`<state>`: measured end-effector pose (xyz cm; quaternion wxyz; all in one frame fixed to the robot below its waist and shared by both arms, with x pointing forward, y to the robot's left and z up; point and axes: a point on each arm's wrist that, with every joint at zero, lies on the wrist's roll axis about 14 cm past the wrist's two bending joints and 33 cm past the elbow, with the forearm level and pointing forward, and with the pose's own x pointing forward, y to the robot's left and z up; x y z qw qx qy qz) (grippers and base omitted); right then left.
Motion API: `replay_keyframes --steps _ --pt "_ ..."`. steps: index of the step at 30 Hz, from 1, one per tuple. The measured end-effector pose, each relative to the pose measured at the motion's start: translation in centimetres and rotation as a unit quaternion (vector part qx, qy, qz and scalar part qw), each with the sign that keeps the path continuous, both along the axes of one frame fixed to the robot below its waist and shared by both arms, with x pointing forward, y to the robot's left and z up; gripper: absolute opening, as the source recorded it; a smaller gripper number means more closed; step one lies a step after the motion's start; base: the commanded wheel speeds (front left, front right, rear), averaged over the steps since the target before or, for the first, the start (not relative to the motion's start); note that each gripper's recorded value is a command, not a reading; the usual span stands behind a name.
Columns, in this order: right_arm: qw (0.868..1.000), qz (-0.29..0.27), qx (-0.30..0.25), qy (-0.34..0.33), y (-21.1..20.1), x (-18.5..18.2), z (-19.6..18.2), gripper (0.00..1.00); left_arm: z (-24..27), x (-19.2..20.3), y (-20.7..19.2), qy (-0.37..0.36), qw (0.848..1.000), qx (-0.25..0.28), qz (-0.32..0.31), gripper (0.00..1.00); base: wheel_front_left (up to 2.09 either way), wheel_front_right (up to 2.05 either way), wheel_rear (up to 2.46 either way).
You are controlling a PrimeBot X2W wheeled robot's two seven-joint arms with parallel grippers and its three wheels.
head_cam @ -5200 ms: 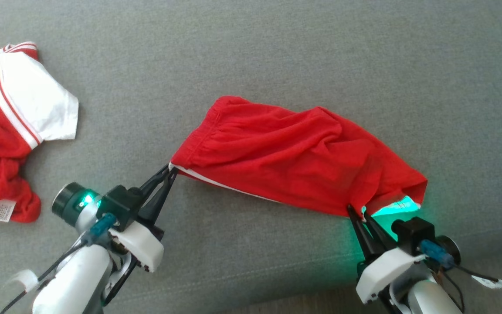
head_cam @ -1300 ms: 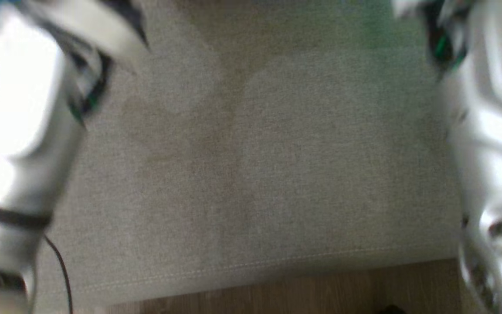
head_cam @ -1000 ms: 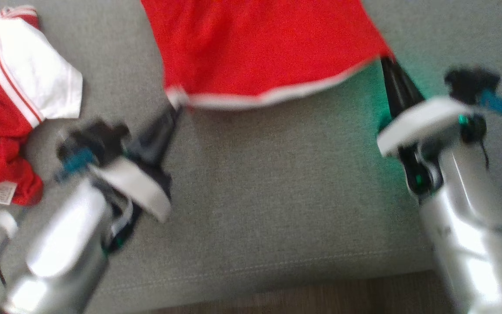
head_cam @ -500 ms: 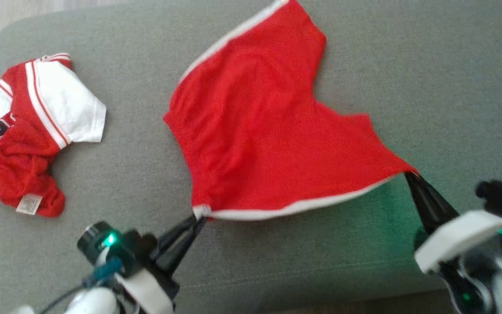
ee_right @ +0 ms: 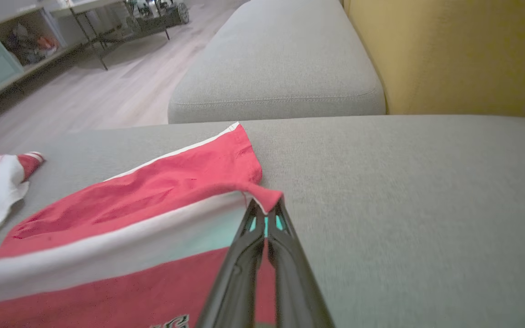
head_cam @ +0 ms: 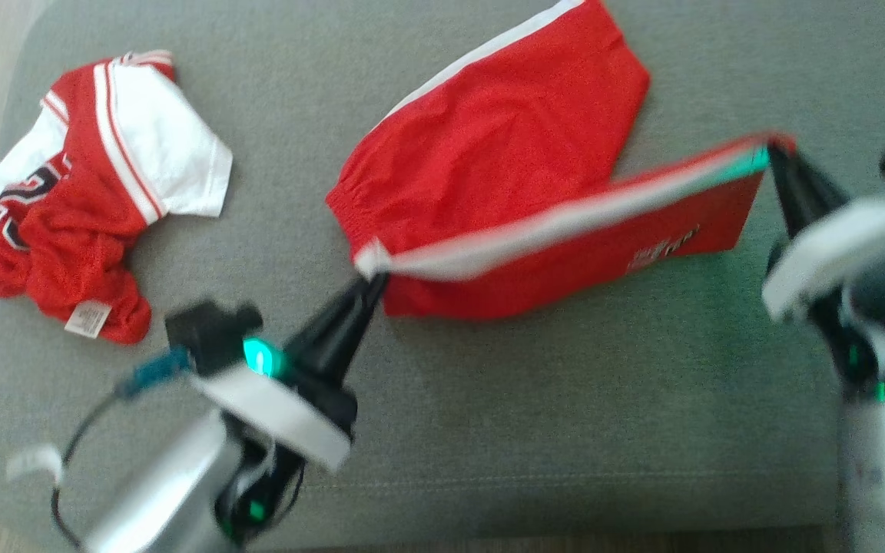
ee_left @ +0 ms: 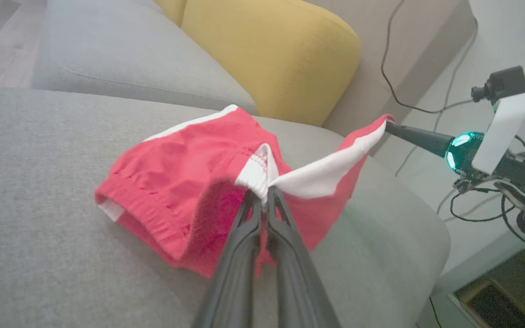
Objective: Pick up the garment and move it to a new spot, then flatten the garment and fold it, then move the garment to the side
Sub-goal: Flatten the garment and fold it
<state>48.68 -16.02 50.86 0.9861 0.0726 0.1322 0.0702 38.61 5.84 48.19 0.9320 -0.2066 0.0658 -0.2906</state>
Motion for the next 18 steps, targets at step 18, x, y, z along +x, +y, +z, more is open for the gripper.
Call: replay_keyframes --steps 18 --pt "0.988 0.117 -0.076 0.063 10.4 15.7 -5.5 0.00 -3.9 10.0 3.7 0.127 0.980 -0.103 0.113 0.00 0.00 0.00 0.00"
